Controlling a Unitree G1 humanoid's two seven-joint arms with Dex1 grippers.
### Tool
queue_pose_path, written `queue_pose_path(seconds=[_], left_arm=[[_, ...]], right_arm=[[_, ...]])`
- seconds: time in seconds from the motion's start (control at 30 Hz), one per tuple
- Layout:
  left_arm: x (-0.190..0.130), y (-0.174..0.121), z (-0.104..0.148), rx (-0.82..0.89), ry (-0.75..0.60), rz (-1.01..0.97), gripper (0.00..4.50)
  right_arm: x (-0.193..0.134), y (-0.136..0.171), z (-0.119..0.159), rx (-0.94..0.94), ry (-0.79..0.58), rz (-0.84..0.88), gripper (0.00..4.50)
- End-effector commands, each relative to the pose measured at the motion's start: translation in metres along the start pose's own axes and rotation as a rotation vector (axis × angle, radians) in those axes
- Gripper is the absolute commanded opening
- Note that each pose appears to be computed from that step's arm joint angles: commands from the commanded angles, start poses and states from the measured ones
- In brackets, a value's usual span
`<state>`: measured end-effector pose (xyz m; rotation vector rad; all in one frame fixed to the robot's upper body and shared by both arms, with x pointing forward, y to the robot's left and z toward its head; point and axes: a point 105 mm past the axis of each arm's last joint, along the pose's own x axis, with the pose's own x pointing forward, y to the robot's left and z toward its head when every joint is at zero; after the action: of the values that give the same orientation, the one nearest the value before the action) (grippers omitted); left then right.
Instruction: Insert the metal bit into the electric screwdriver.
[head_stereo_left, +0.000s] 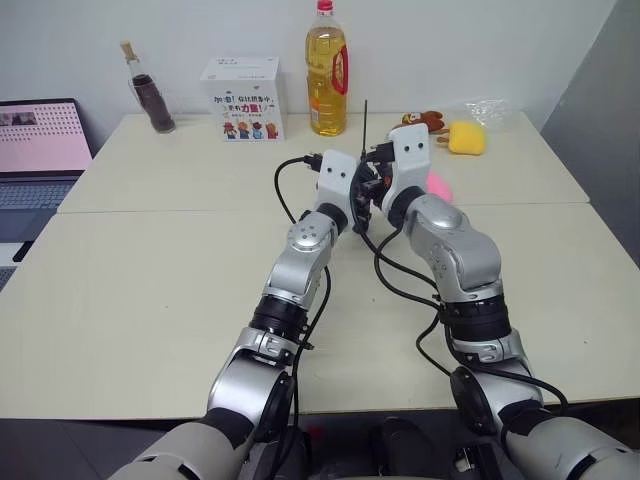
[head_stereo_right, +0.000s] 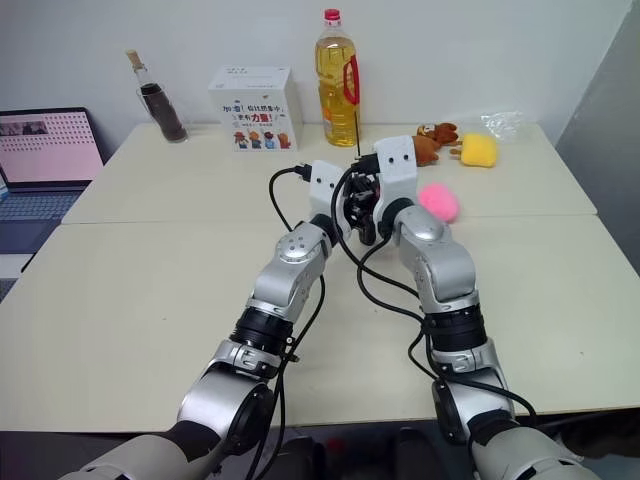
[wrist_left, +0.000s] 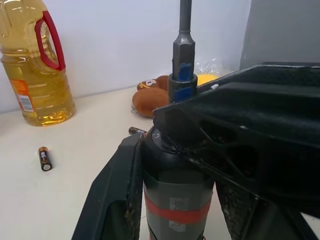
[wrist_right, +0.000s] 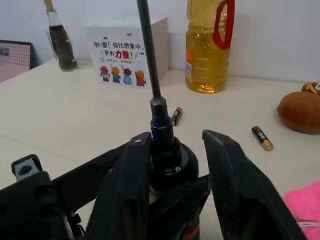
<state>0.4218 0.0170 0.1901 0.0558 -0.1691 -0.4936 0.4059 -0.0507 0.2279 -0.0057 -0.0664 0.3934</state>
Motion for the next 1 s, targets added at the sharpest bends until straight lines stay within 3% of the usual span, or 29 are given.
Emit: queue_pose_path(seconds=[0.03, 0.27, 0.5, 0.77, 0.9, 1.0], left_arm=[[-0.002, 0.004, -0.006, 0.002, 0.020, 0.005, 1.65], [0.001, 0.007, -0.005, 0.005, 0.021, -0.003, 1.65], [0.005, 0.035, 0.006, -0.003, 0.016, 0.008, 1.65], [-0.032, 0.072, 0.047, 0.108, 0.062, -0.331, 1.65], [-0.078, 0.111, 0.071, 0.248, 0.217, -0.471, 1.65], [-0.106, 0.121, 0.060, 0.385, 0.392, -0.596, 1.65]], right_arm=[[-0.008, -0.019, 0.041, 0.025, -0.166, -0.048, 2.69], [-0.023, -0.030, 0.092, 0.156, -0.337, 0.085, 4.37], [-0.043, -0.046, 0.113, 0.163, -0.346, 0.220, 4.49], [-0.086, -0.050, 0.083, -0.043, -0.180, 0.434, 4.49], [-0.120, -0.045, 0.042, -0.115, -0.057, 0.513, 4.49], [-0.142, -0.029, 0.019, -0.150, 0.021, 0.615, 4.49]])
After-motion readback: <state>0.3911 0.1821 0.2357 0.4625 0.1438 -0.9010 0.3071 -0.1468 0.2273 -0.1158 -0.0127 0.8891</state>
